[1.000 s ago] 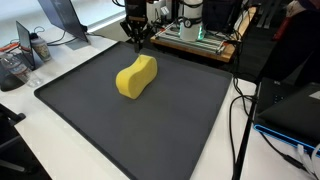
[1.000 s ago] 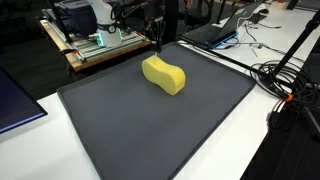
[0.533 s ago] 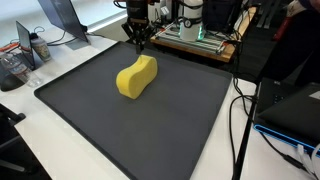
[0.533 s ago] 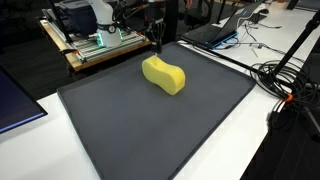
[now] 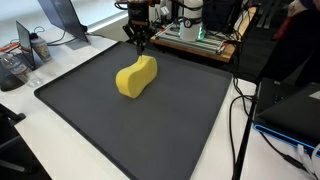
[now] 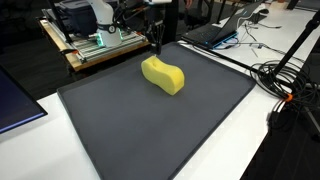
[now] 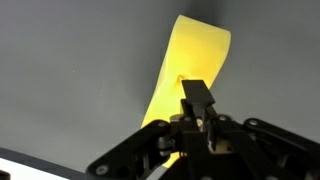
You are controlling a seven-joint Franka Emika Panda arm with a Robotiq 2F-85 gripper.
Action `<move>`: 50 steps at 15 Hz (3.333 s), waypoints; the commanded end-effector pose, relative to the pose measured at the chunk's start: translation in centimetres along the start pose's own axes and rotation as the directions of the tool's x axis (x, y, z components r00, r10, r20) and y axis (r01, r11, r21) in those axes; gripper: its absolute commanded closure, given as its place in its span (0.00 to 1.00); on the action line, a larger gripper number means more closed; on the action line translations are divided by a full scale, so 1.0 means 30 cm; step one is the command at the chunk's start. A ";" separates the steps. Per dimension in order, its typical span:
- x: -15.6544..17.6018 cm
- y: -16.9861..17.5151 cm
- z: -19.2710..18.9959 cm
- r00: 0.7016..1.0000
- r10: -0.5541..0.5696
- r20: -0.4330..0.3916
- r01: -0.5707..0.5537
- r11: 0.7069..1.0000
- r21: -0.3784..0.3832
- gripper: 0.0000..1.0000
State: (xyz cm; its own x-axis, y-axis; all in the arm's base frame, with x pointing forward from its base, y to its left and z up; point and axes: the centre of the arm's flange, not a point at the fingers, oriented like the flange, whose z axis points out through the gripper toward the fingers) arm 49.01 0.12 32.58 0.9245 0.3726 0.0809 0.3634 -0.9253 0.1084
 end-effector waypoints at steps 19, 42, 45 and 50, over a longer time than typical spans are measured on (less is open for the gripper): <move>0.039 -0.200 -0.058 0.996 -0.091 0.022 0.093 0.993 -0.078 0.97; 0.180 -0.194 -0.250 0.999 -0.028 0.017 0.030 0.991 -0.127 0.97; 0.222 -0.272 -0.262 1.000 -0.011 0.023 0.014 0.989 -0.150 0.97; 0.266 -0.396 -0.254 1.000 0.000 -0.015 -0.004 0.965 -0.262 0.97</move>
State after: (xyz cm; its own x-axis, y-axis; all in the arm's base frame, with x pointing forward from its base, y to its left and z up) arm 50.75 12.48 39.82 0.9197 0.3821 0.0901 0.3420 -0.8925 0.2940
